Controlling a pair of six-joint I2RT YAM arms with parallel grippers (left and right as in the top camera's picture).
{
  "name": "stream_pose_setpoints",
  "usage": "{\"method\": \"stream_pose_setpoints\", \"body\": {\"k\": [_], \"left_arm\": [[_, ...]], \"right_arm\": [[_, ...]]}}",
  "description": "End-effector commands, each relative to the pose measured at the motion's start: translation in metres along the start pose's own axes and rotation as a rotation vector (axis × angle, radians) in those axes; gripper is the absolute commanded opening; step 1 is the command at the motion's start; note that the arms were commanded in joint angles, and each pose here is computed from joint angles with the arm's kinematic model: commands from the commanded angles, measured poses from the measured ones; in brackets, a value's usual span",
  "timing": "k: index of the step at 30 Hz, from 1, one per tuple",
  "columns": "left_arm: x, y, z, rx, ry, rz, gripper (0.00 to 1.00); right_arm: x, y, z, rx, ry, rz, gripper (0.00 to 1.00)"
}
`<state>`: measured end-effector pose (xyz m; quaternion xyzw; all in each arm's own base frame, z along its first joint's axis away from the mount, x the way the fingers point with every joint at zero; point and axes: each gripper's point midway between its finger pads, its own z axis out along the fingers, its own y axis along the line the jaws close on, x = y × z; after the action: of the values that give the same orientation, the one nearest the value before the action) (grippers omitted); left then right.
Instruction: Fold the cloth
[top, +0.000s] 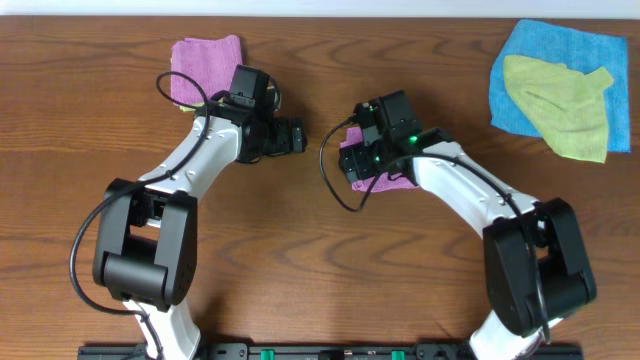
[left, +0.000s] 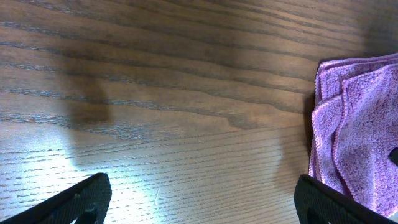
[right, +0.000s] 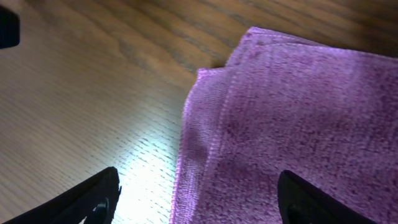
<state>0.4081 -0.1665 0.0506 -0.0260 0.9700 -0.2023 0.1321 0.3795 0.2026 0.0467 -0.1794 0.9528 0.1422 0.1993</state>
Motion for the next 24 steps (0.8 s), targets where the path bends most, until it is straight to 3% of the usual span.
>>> {"method": "stream_pose_setpoints", "body": {"k": [1,5,9,19,24], "left_arm": [[-0.009,-0.009,-0.013,0.020,-0.036,0.015,0.95],[-0.010,-0.009,-0.014,0.022,-0.040,0.016,0.95],[-0.012,-0.010,-0.014,0.024,-0.046,0.018,0.95],[-0.012,-0.010,-0.014,0.025,-0.047,0.019,0.95],[-0.013,-0.011,-0.014,0.027,-0.053,0.021,0.95]], "right_arm": [[0.004,0.005,0.006,0.063,0.012,-0.096,0.76],[-0.003,0.000,0.008,0.186,-0.023,-0.152,0.62],[-0.009,-0.019,0.019,0.308,-0.046,-0.161,0.62],[-0.012,-0.013,0.036,0.272,-0.071,-0.129,0.62],[-0.011,-0.014,0.041,0.272,-0.072,-0.116,0.47]]}}
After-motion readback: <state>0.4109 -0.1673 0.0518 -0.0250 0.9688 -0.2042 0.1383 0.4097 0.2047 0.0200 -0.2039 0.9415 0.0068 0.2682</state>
